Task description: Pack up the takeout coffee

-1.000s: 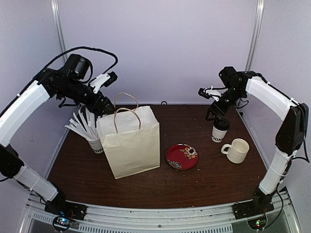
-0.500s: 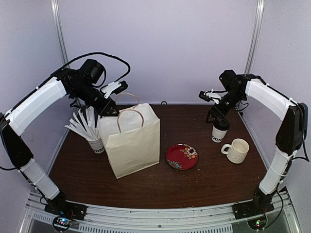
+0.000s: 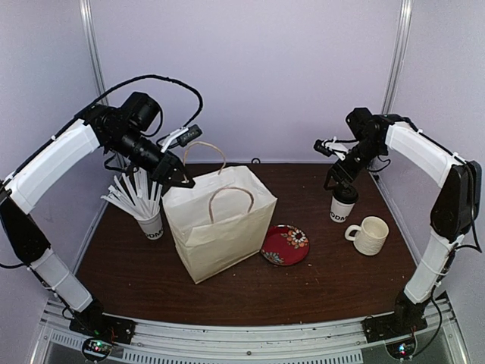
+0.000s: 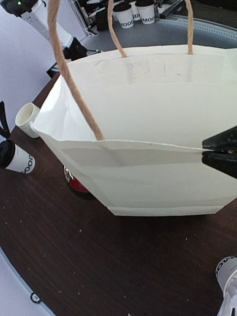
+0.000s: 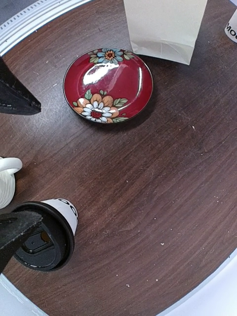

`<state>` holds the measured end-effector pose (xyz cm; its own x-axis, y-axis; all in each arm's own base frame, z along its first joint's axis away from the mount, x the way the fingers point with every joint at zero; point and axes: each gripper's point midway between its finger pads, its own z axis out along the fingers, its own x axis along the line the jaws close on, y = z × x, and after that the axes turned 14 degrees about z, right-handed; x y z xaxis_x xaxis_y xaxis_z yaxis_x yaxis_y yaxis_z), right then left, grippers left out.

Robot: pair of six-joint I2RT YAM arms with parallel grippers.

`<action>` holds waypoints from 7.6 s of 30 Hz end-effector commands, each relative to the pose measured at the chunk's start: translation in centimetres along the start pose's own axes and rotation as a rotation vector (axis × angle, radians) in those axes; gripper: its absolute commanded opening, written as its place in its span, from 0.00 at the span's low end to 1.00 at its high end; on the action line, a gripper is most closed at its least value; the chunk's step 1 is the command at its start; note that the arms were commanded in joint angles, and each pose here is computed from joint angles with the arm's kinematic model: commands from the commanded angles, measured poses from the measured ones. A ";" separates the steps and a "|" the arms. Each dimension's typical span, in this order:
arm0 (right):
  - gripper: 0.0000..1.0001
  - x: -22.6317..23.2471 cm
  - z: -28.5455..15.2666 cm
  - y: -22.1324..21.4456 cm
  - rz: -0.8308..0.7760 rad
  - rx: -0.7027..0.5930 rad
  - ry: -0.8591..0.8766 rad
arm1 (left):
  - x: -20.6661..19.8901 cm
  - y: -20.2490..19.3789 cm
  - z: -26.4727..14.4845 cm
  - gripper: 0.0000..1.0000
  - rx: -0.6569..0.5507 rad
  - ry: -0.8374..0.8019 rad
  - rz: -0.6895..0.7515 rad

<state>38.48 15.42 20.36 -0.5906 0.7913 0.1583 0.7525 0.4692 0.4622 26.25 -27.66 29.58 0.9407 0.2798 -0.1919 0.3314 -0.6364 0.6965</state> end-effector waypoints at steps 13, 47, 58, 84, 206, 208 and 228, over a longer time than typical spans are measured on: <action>0.70 -2.1 -2.0 0.7 -0.012 -0.007 -0.071 | -7.8 0.5 1.2 0.00 0.032 -0.271 0.024; 0.87 -10.5 2.5 -3.5 -0.015 0.286 -0.255 | -2.8 1.0 2.3 0.52 0.052 -0.003 0.140; 0.79 -10.2 3.6 -3.4 0.024 0.312 -0.175 | -3.0 0.5 2.6 0.52 0.057 -0.020 0.135; 0.68 -8.3 1.7 -4.8 0.035 0.327 -0.145 | -2.6 0.1 1.9 0.54 0.062 0.037 0.152; 0.62 39.3 -6.5 -3.2 -1.181 -0.086 0.269 | -5.7 8.4 -3.6 0.00 -0.340 0.335 0.389; 0.62 40.3 -6.3 -3.3 -1.190 -0.090 0.287 | -5.7 8.1 -3.5 0.00 -0.332 0.329 0.387; 0.63 46.6 -3.4 1.2 -1.176 -0.263 0.238 | -5.5 4.4 -6.6 0.62 -0.309 0.450 0.314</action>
<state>10.12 51.04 30.93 -0.9365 -0.2032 -0.2858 -0.3394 0.7306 0.5925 22.20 -28.00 36.46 0.8727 0.3892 0.2950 -0.0306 -0.5594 0.8284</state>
